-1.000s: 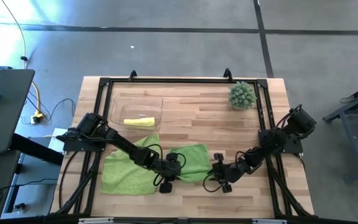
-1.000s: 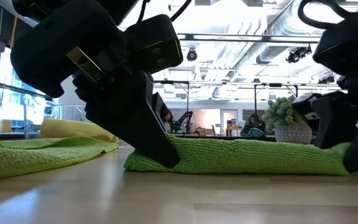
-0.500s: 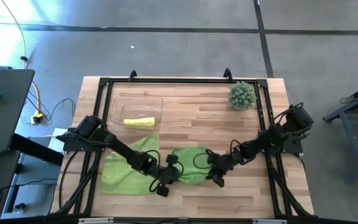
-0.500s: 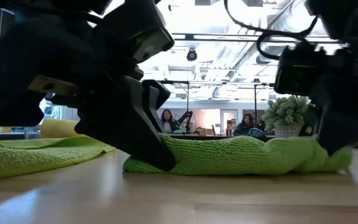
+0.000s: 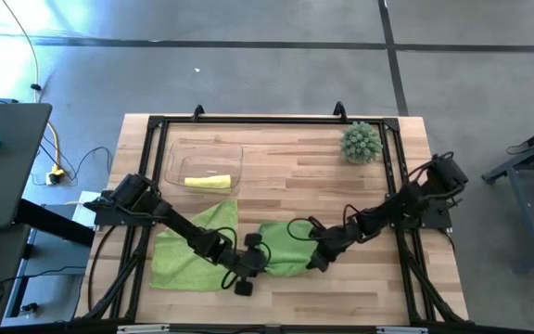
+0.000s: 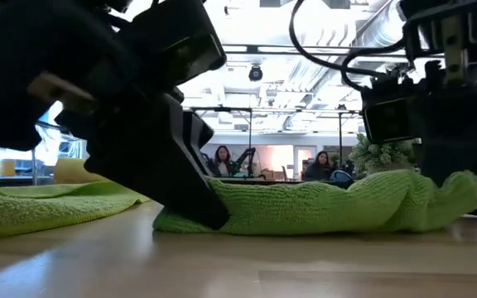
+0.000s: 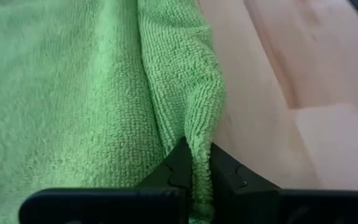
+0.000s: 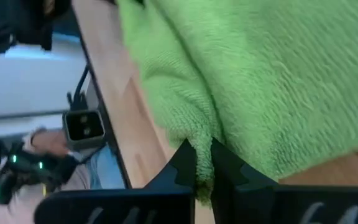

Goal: Roll microfiber towels into tight, uniform cylinder then place into a basket
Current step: Roll the right green towel

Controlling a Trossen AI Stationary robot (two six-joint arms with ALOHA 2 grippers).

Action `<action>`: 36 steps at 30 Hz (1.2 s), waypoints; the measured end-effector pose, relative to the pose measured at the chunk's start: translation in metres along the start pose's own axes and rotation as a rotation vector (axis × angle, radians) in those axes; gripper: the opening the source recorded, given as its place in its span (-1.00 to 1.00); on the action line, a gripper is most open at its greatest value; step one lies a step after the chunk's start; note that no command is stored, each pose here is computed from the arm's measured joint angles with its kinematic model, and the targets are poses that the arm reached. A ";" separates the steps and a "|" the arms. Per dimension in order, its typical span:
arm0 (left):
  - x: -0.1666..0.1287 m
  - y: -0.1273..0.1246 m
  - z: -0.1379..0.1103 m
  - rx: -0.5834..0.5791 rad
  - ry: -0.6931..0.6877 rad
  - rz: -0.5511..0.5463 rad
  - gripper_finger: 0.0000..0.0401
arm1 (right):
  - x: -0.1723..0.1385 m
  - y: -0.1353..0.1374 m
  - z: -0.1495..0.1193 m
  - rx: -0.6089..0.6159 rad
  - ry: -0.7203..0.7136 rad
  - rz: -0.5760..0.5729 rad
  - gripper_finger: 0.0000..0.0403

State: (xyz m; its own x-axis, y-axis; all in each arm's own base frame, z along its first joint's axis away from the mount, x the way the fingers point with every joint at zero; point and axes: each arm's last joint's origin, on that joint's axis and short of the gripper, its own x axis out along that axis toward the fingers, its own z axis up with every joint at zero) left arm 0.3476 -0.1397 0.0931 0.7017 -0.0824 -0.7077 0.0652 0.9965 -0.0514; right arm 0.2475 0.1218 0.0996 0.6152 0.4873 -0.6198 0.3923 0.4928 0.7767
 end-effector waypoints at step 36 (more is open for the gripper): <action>-0.031 -0.015 0.031 0.326 -0.061 0.034 -0.29 | -0.001 -0.013 0.000 0.141 -0.091 -0.159 -1.00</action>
State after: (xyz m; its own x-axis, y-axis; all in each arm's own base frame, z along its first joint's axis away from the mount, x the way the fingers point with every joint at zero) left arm 0.3468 -0.1521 0.1371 0.7480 -0.0598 -0.6610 0.2581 0.9437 0.2068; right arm 0.2414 0.1151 0.0904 0.5944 0.3415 -0.7281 0.5771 0.4495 0.6819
